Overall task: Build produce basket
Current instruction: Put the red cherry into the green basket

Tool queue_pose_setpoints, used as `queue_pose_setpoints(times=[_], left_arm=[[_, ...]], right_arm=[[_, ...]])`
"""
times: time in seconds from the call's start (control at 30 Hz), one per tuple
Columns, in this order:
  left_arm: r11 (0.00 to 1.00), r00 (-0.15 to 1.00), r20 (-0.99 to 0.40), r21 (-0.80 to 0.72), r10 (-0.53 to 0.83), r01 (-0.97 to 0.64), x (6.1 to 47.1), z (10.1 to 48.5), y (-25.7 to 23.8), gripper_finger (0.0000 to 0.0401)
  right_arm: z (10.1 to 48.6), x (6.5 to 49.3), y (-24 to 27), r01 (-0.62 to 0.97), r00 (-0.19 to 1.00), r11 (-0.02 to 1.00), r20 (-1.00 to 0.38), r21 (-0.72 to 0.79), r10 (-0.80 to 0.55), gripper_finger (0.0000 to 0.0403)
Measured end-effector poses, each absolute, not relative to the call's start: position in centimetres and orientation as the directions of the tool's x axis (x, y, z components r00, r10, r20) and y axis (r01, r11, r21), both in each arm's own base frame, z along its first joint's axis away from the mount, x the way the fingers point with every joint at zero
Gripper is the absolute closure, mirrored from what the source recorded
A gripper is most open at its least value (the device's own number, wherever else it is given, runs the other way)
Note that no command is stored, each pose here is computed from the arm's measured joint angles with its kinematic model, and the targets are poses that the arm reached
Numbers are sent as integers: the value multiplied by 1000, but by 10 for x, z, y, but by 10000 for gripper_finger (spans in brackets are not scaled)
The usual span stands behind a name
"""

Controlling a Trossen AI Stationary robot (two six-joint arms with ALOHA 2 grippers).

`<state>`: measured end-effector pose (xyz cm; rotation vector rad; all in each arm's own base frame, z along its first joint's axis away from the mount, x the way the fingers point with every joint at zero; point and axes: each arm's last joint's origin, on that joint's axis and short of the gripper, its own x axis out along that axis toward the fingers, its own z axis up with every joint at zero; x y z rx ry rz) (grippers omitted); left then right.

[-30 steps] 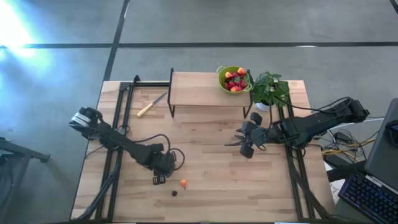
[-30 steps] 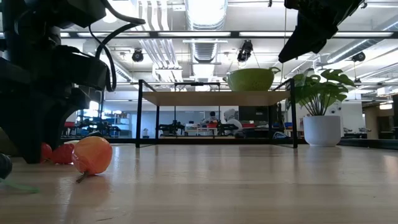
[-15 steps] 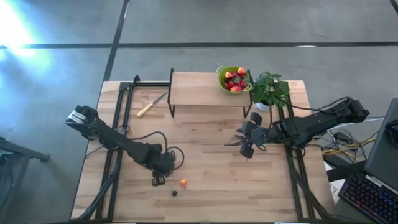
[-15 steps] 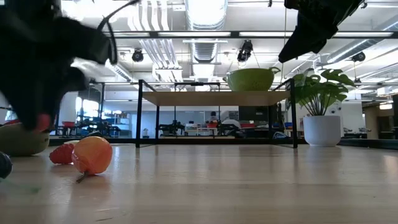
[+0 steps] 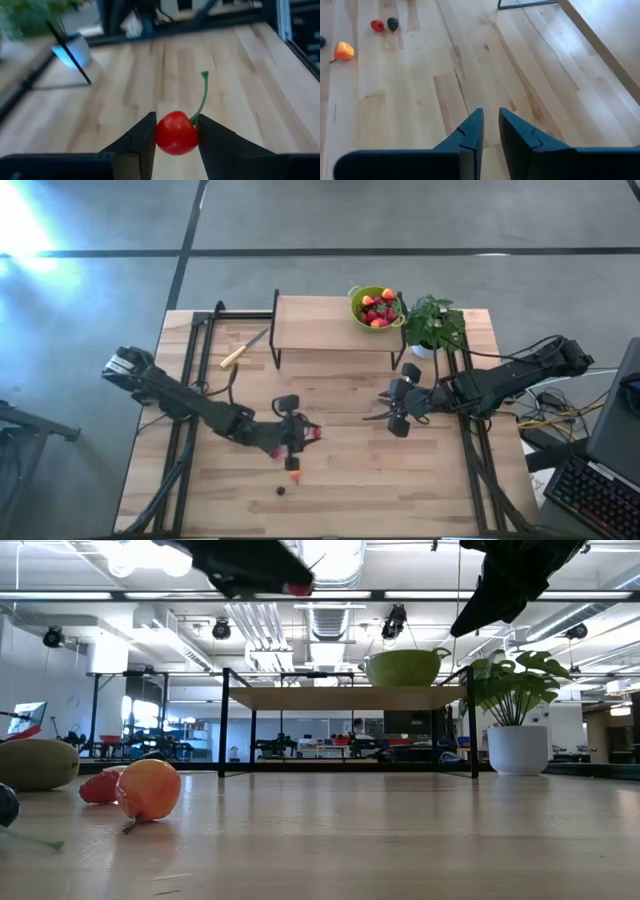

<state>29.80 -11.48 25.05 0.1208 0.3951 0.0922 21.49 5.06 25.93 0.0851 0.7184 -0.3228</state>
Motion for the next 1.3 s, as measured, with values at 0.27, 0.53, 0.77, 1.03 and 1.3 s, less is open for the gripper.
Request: queue_pose_setpoints(times=[0.27,0.53,0.77,1.03,1.3], left_arm=[[986,954,-254,92,161,-142,313,257,-81,275],[996,994,-79,-46,78,-82,319,253,-40,273],[997,1000,10,-73,15,-14,326,251,-29,271],[998,999,33,-60,13,-11,337,251,-30,271],[998,992,124,-69,0,9,345,248,-31,271]], right_arm=[[261,215,58,267,733,963,-641,-37,-228,337],[274,223,71,166,837,985,-523,-36,-160,309],[288,230,77,113,916,993,-382,-37,-119,289],[298,234,78,97,951,994,-290,-46,-106,266],[300,234,78,94,959,994,-265,-51,-104,248]])
